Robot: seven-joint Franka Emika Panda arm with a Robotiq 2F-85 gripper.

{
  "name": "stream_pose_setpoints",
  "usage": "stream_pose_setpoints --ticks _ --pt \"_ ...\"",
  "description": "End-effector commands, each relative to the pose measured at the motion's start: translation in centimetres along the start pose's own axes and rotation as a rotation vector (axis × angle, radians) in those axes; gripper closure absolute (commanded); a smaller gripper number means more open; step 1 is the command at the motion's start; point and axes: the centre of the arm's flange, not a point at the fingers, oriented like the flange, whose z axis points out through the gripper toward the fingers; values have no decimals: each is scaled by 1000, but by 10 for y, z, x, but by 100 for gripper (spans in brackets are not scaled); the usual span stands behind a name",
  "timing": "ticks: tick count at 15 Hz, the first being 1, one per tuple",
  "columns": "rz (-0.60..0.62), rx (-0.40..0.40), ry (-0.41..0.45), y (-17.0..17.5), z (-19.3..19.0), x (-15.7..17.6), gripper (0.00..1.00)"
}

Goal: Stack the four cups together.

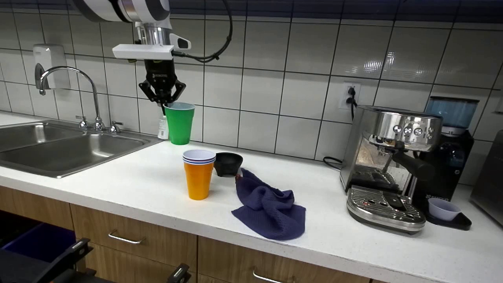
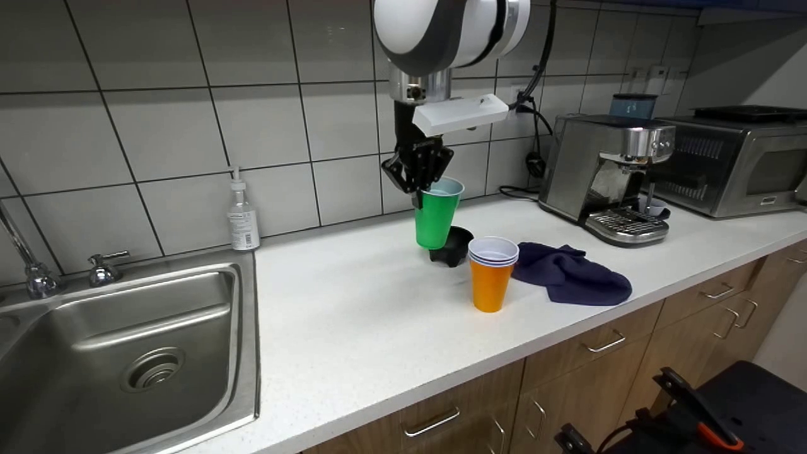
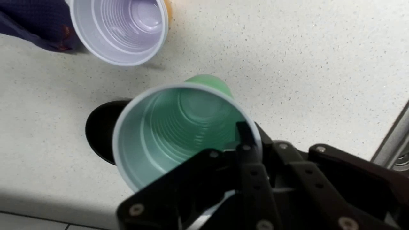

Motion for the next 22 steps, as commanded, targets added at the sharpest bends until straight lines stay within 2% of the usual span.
stream_pose_setpoints --ticks 1,13,22 --pt "25 -34 21 13 -23 -30 99" --pt "114 -34 -33 41 -21 -75 99" --pt "180 -20 -45 61 -13 -84 99"
